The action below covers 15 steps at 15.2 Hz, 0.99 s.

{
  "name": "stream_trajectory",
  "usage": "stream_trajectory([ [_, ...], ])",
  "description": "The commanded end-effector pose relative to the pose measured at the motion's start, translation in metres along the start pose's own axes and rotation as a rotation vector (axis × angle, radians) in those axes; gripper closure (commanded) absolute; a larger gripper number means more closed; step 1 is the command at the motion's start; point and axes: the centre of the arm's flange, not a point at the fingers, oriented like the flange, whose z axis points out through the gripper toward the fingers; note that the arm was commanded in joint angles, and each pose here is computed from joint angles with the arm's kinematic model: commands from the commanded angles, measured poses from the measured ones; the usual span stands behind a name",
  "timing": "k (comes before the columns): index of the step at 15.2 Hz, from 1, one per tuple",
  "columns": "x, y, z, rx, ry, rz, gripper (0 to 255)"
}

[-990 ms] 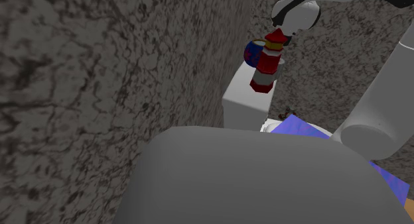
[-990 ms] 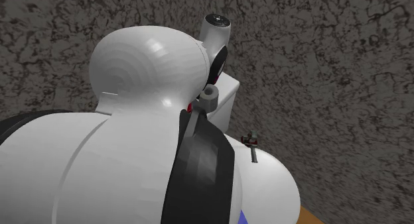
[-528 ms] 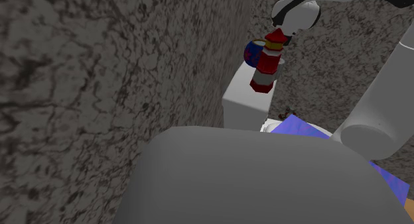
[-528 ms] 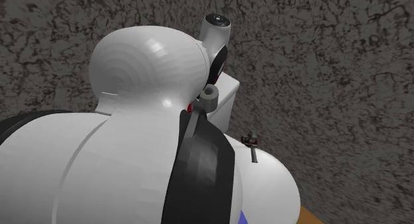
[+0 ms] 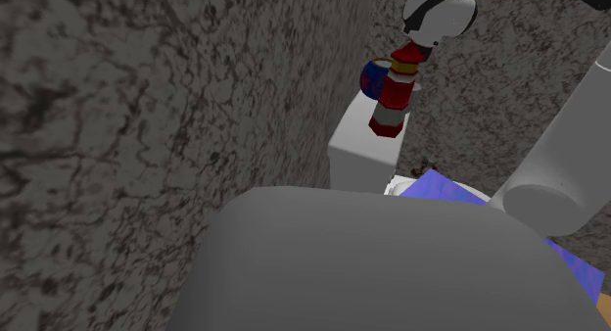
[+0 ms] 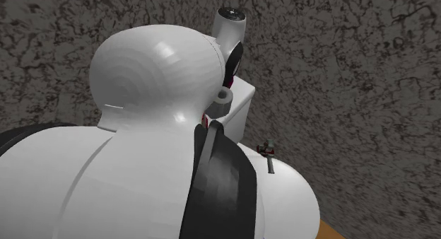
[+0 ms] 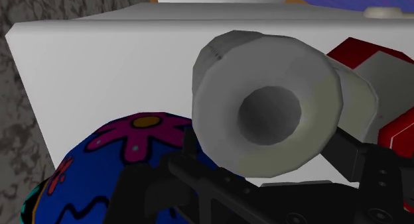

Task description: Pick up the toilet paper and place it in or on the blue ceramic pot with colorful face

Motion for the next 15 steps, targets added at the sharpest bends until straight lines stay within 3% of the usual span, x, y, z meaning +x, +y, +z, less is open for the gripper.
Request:
stream_trajectory([
  [1,0.001,0.000,-0.011,0.000,0.000,0.000,255],
  [15,0.011,-0.002,-0.084,0.000,0.000,0.000,255],
])
